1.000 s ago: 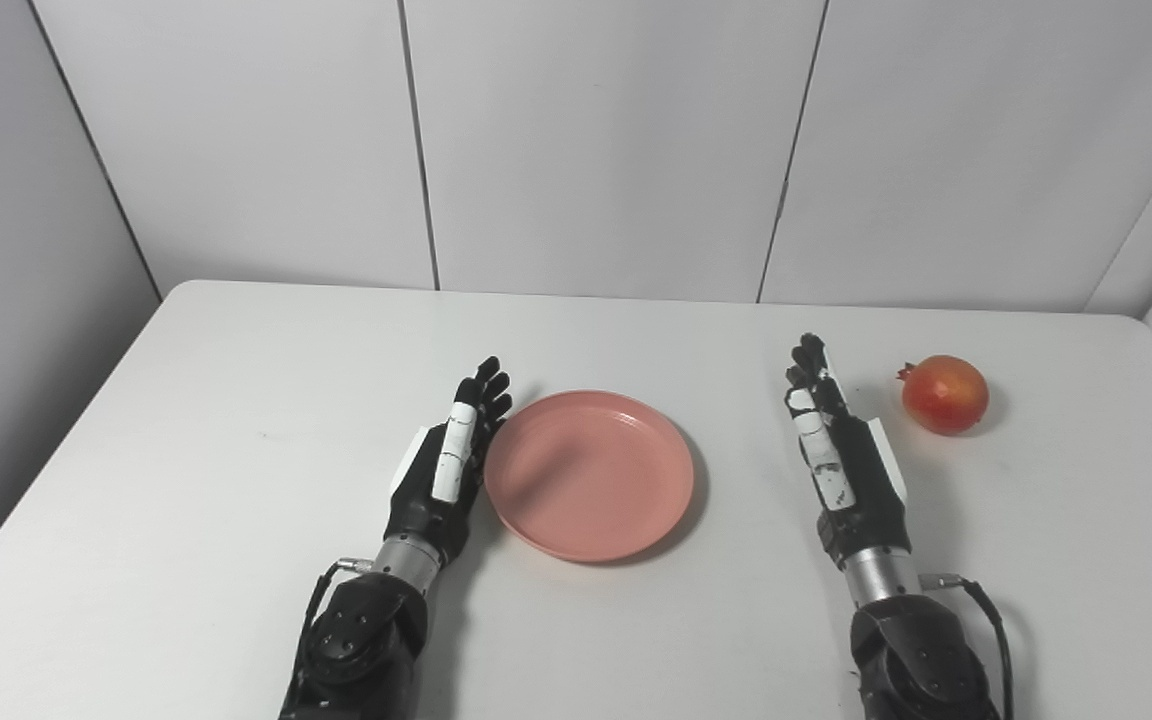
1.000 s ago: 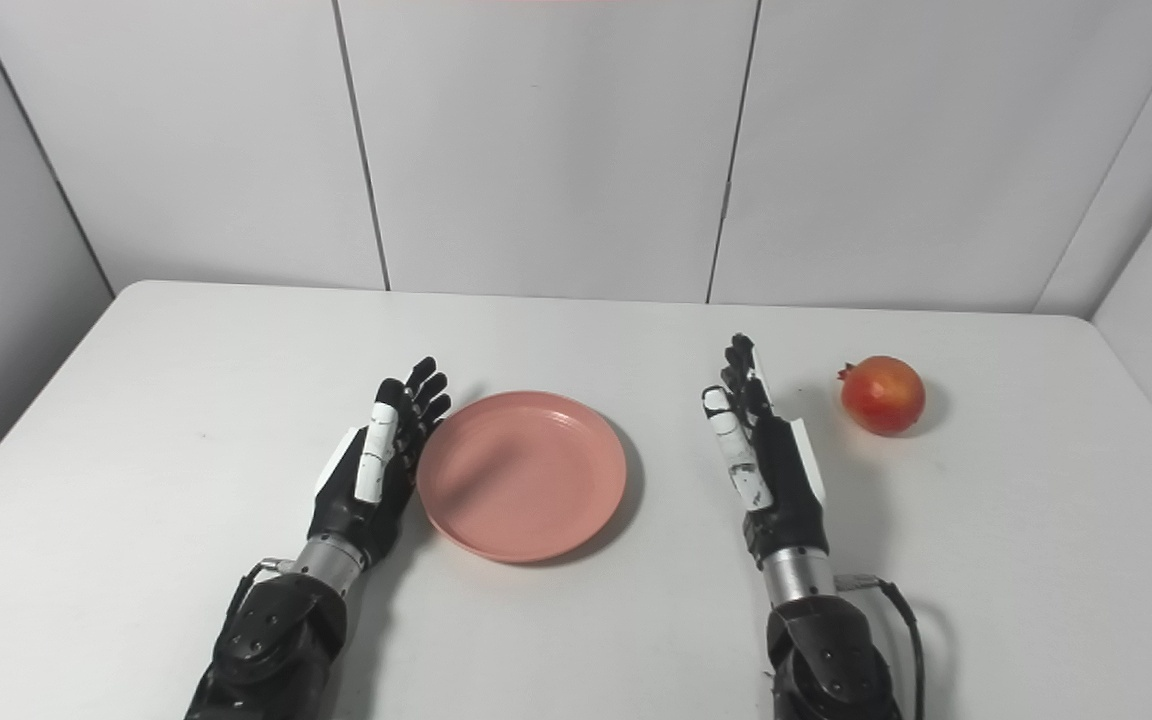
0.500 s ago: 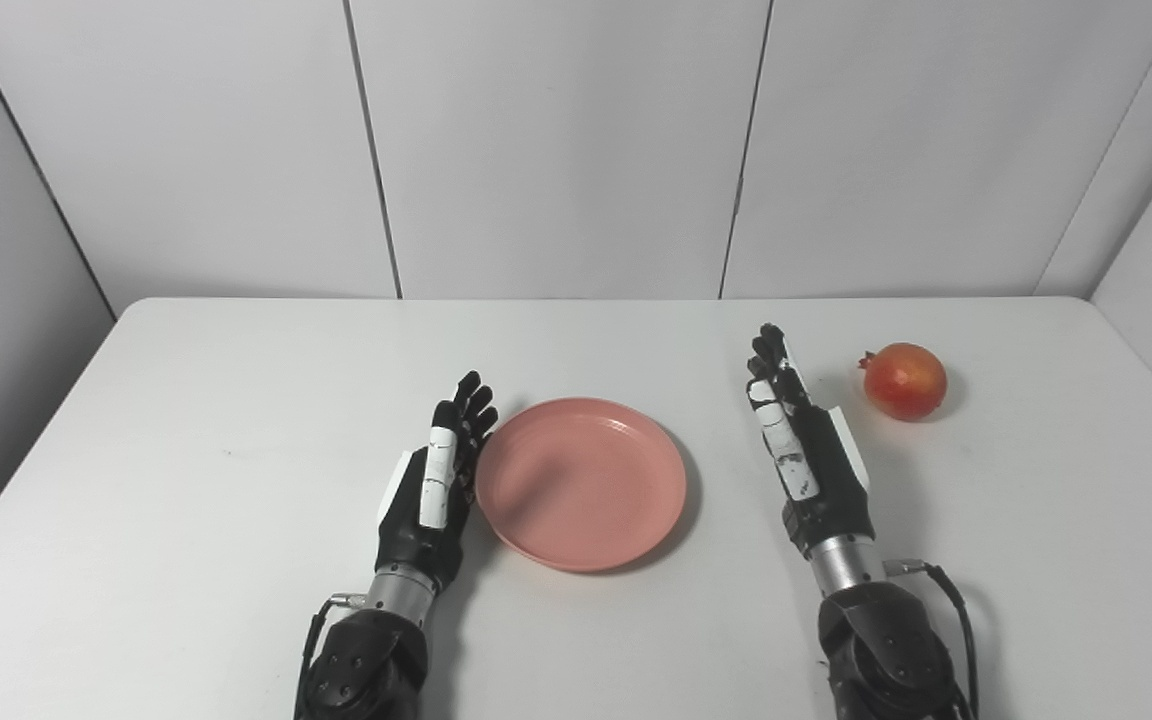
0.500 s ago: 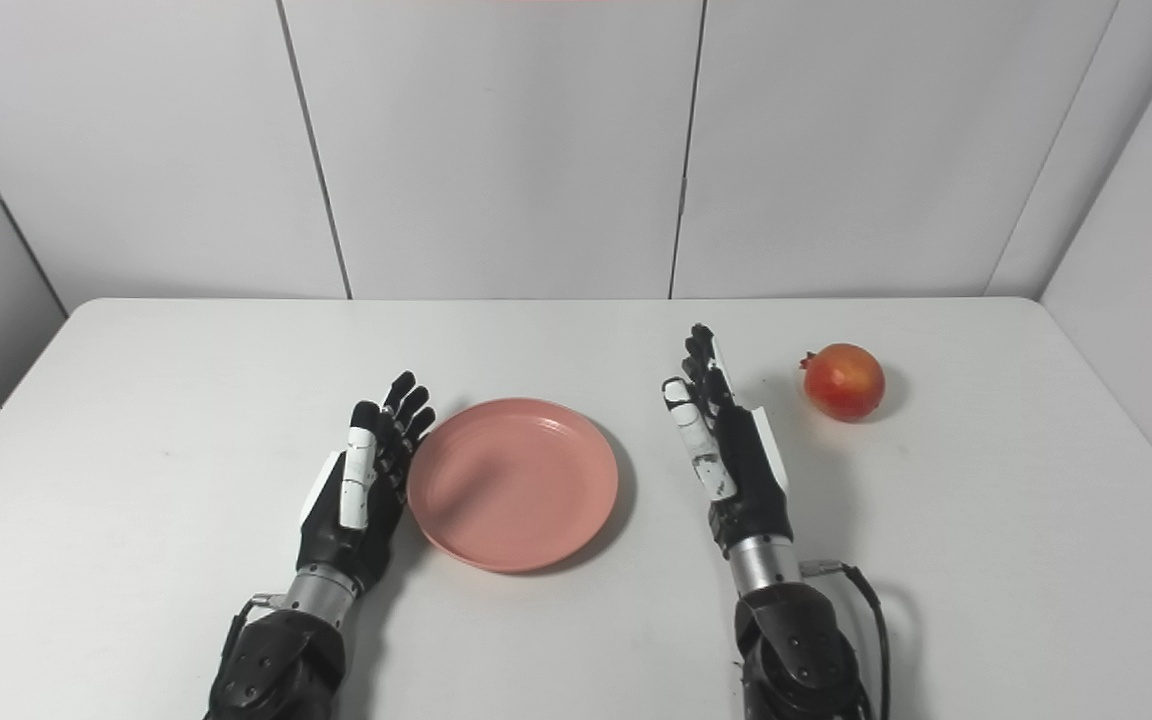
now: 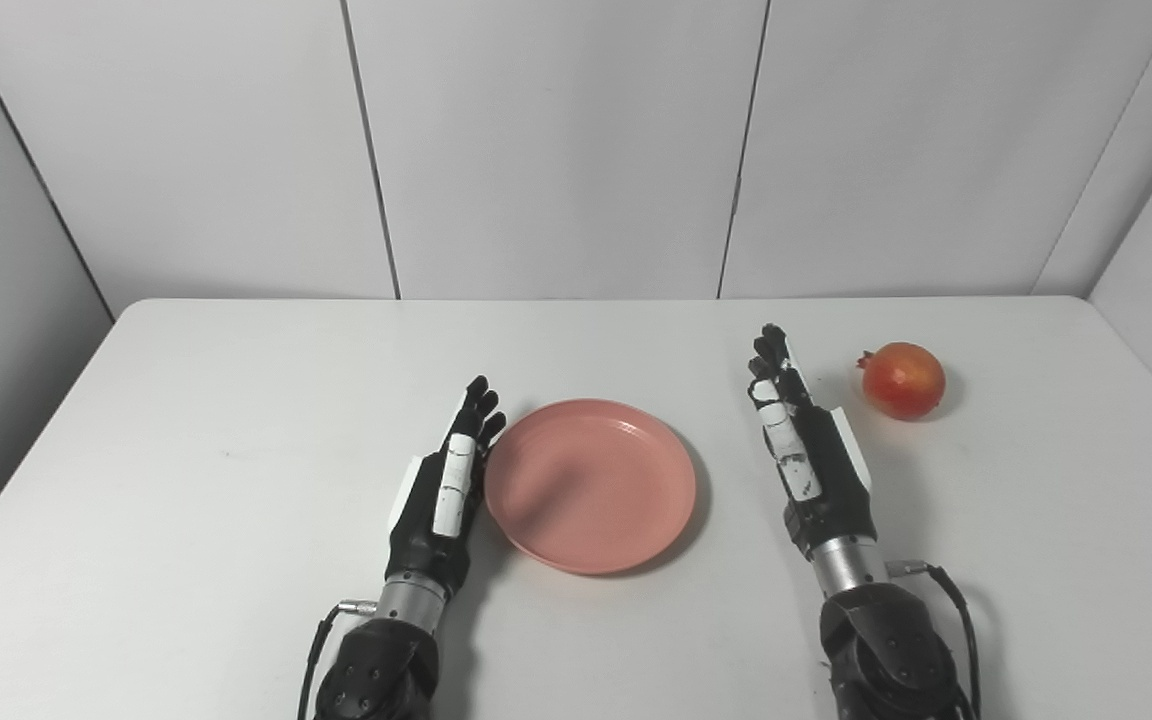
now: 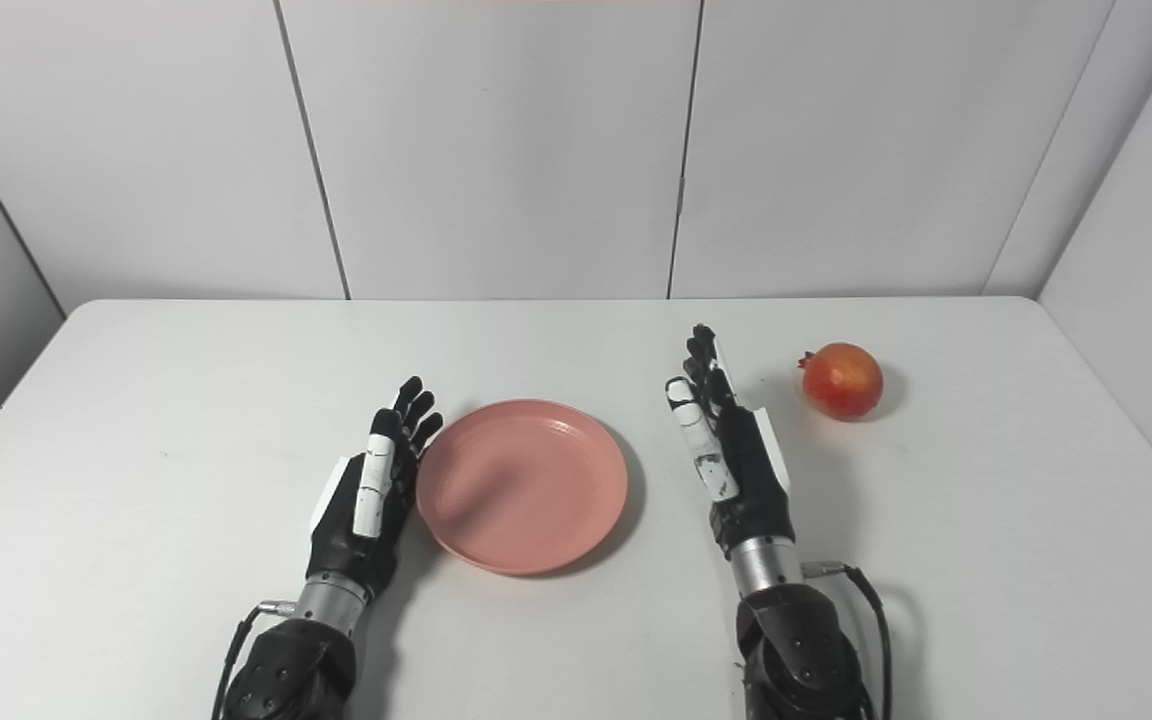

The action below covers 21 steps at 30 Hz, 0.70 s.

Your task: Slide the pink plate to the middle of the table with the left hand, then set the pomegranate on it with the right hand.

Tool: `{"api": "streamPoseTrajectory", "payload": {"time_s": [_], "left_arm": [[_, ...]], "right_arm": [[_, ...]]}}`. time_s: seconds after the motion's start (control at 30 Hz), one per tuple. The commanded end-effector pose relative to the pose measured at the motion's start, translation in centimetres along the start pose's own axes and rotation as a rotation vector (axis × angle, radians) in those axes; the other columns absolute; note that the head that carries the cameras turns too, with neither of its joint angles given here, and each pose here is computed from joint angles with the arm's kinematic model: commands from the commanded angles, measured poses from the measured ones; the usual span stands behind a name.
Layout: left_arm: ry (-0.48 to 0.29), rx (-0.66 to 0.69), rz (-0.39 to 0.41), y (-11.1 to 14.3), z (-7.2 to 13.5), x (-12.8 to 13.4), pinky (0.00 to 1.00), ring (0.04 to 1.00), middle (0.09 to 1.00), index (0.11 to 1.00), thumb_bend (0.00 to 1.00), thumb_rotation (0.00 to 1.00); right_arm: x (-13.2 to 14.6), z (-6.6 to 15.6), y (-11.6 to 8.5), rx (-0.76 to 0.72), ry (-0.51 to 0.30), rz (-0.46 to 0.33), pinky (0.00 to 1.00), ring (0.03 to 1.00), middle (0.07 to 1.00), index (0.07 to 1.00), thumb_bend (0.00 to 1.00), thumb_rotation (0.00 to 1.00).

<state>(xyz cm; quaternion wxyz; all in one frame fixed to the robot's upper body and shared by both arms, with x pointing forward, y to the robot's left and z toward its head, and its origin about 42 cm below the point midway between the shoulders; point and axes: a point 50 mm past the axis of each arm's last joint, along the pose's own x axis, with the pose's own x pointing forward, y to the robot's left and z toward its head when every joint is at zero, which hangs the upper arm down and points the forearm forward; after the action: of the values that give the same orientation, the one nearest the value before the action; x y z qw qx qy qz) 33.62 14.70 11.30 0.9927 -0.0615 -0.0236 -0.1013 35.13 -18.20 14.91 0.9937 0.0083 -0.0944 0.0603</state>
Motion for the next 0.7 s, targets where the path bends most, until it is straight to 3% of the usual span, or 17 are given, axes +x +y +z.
{"api": "streamPoseTrajectory", "payload": {"time_s": [0.0, 0.3, 0.67], "left_arm": [[-0.07, 0.009, -0.023, -0.9, 1.4, 1.2, 0.96, 0.983, 1.0, 0.985, 0.72, 1.0], [-0.067, 0.005, -0.072, -1.2, 1.3, 2.1, 0.99, 1.0, 1.0, 1.0, 0.73, 1.0], [-0.058, 0.048, -0.052, -0.7, 1.2, 3.0, 0.99, 1.0, 1.0, 1.0, 0.73, 1.0]], "right_arm": [[0.9, 1.6, 0.2, -0.004, -0.053, 0.012, 1.0, 1.0, 1.0, 1.0, 0.73, 0.9], [1.0, 1.6, 0.3, -0.008, -0.051, 0.013, 1.0, 1.0, 1.0, 1.0, 0.72, 0.9], [0.9, 1.6, 0.3, -0.008, -0.05, 0.012, 1.0, 1.0, 1.0, 1.0, 0.73, 0.89]]}}
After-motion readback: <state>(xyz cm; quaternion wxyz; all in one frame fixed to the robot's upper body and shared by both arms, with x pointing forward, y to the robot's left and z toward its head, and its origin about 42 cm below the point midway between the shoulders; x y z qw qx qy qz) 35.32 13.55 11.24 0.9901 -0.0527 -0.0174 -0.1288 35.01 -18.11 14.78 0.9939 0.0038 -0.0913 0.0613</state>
